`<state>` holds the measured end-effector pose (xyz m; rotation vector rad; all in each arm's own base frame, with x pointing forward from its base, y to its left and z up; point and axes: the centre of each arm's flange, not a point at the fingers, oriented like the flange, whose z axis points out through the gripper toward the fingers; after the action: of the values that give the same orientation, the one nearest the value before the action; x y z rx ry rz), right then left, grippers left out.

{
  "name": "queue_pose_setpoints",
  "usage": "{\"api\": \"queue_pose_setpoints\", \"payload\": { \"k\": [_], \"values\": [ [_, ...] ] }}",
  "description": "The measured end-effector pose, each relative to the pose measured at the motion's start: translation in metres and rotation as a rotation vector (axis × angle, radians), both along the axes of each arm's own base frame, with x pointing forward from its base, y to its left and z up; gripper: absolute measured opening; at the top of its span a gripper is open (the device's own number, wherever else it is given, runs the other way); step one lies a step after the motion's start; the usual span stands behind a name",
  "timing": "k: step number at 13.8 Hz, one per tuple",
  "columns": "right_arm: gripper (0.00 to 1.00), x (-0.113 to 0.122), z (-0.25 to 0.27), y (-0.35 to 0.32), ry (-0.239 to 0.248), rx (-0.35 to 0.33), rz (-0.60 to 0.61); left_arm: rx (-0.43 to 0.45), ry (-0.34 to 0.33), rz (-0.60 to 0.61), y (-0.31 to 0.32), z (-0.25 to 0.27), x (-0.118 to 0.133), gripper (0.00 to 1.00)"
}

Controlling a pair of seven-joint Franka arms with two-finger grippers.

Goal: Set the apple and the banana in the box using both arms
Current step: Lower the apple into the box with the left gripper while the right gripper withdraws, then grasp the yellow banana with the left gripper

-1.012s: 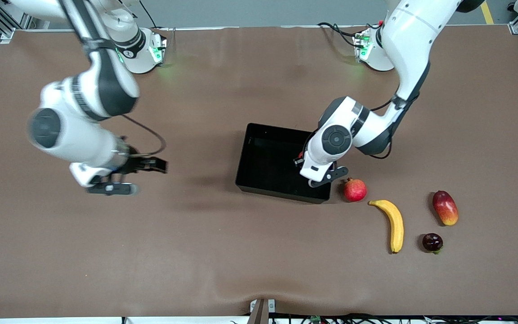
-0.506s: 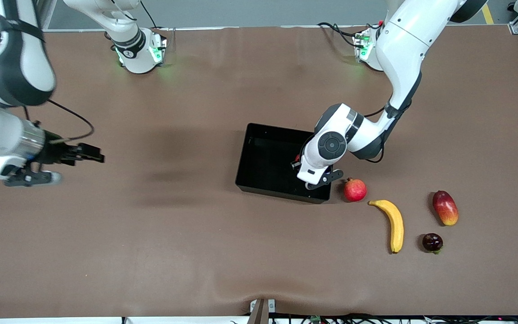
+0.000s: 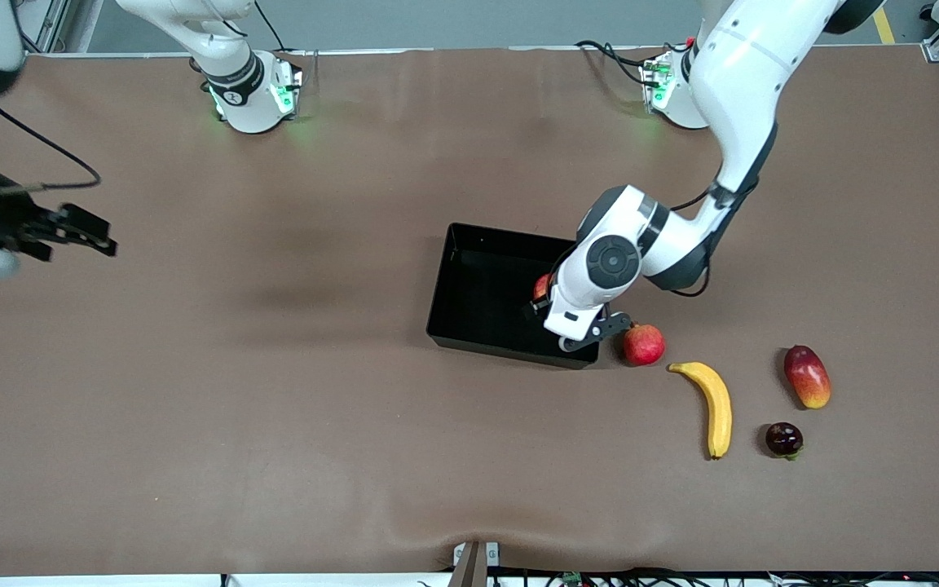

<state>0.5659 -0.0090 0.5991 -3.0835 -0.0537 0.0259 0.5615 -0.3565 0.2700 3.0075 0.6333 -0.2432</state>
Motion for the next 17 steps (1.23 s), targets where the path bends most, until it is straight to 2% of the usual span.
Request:
{"api": "queue_pose_setpoints", "payload": {
  "k": [4,6,9,11,14,17],
  "values": [
    [1.00,-0.010,0.048,-0.009,-0.007,-0.001,-0.012,0.011,-0.058,0.068,0.046,0.107,0.037,1.00],
    [1.00,-0.011,0.048,-0.017,-0.005,-0.002,-0.029,0.021,-0.063,0.066,0.092,0.126,0.059,1.00],
    [1.00,-0.016,0.044,-0.027,0.047,-0.002,-0.104,0.012,-0.047,0.043,0.207,0.104,0.097,1.00],
    [1.00,-0.017,0.044,-0.026,0.057,-0.003,-0.136,0.000,-0.056,0.045,0.273,0.074,0.116,1.00],
    [1.00,-0.019,0.046,-0.024,0.071,-0.004,-0.156,0.066,-0.099,-0.001,0.293,0.020,0.130,1.00],
    [1.00,-0.023,0.047,-0.023,0.092,-0.006,-0.183,0.050,-0.132,-0.004,0.293,-0.030,0.137,1.00]
  ]
}}
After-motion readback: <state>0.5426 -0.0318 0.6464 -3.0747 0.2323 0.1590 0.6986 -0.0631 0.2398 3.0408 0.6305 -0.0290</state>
